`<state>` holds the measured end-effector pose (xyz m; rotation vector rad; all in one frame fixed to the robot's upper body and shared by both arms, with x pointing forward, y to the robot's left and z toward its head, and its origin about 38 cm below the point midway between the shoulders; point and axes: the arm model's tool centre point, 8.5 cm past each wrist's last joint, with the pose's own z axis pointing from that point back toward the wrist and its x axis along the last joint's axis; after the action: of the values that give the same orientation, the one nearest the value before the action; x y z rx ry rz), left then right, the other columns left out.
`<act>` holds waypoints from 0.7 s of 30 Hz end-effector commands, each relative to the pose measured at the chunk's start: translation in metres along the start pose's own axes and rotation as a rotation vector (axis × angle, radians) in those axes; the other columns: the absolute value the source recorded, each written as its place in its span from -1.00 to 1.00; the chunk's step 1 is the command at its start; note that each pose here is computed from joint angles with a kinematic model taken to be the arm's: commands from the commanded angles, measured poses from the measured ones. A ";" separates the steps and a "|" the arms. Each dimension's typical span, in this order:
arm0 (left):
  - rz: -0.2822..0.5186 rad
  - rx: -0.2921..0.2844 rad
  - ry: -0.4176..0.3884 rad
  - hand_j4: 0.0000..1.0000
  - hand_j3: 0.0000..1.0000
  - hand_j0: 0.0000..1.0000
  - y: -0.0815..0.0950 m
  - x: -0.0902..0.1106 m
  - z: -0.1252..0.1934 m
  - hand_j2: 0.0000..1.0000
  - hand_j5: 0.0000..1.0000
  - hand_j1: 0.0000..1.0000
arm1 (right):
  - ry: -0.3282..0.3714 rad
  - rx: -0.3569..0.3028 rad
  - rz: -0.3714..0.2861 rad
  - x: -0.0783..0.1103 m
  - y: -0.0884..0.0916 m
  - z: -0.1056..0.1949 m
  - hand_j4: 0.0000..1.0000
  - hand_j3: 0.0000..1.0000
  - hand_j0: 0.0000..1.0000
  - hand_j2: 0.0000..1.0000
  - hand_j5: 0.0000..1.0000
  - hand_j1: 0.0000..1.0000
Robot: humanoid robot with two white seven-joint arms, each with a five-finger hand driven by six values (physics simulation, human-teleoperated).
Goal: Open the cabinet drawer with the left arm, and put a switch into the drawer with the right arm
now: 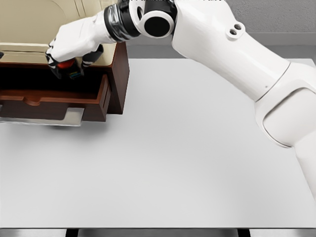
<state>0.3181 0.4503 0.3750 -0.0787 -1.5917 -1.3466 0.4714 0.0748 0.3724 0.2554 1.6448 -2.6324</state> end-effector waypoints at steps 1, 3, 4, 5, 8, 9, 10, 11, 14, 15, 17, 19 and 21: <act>0.005 0.007 -0.003 1.00 1.00 1.00 0.001 0.001 0.000 1.00 1.00 1.00 | 0.001 0.002 0.002 0.000 0.000 0.000 1.00 1.00 1.00 1.00 1.00 1.00; 0.006 0.006 -0.002 1.00 1.00 1.00 0.001 0.000 0.000 1.00 1.00 1.00 | -0.011 -0.003 0.020 0.005 -0.005 -0.001 1.00 1.00 1.00 1.00 1.00 1.00; 0.006 0.006 -0.002 1.00 1.00 1.00 0.001 0.000 0.000 1.00 1.00 1.00 | -0.015 -0.005 0.024 0.007 -0.006 -0.001 1.00 1.00 1.00 1.00 1.00 1.00; 0.005 0.007 -0.003 1.00 1.00 1.00 0.001 0.001 0.000 1.00 1.00 1.00 | -0.014 -0.004 0.027 0.006 -0.007 -0.001 1.00 1.00 1.00 1.00 1.00 1.00; 0.006 0.006 -0.002 1.00 1.00 1.00 0.001 0.000 0.000 1.00 1.00 1.00 | -0.017 -0.009 0.039 0.008 -0.012 0.000 1.00 1.00 1.00 1.00 1.00 1.00; 0.006 0.006 -0.002 1.00 1.00 1.00 0.001 0.000 0.000 1.00 1.00 1.00 | -0.018 -0.014 0.040 0.009 -0.013 0.000 1.00 1.00 1.00 1.00 1.00 1.00; 0.006 0.006 -0.002 1.00 1.00 1.00 0.001 0.000 0.000 1.00 1.00 1.00 | -0.032 -0.022 0.055 0.014 -0.018 0.000 1.00 1.00 1.00 1.00 1.00 1.00; 0.006 0.006 -0.002 1.00 1.00 1.00 0.001 0.000 0.000 1.00 1.00 1.00 | -0.051 -0.031 0.075 0.022 -0.023 -0.002 1.00 1.00 1.00 1.00 1.00 1.00; 0.006 0.006 -0.002 1.00 1.00 1.00 0.001 0.000 0.000 1.00 1.00 1.00 | -0.130 -0.082 0.162 0.055 -0.047 -0.003 1.00 1.00 1.00 1.00 1.00 1.00; 0.006 0.006 -0.002 1.00 1.00 1.00 0.001 0.000 0.000 1.00 1.00 1.00 | -0.126 -0.112 0.186 0.057 -0.050 0.015 1.00 1.00 1.00 1.00 1.00 1.00; 0.006 0.006 -0.002 1.00 1.00 1.00 0.001 0.000 0.000 1.00 1.00 1.00 | -0.071 -0.117 0.207 0.045 -0.041 0.057 1.00 1.00 1.00 1.00 1.00 1.00; 0.006 0.006 -0.002 1.00 1.00 1.00 0.001 0.000 0.000 1.00 1.00 1.00 | 0.033 -0.135 0.173 0.020 -0.021 0.109 1.00 1.00 1.00 1.00 1.00 1.00; 0.008 0.002 -0.007 1.00 1.00 1.00 0.000 0.000 -0.001 1.00 1.00 1.00 | 0.154 -0.182 0.137 -0.003 -0.010 0.166 1.00 1.00 1.00 1.00 1.00 1.00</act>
<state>0.3183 0.4495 0.3751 -0.0806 -1.5936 -1.3483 0.4460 -0.0182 0.4155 0.3803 1.7704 -2.4327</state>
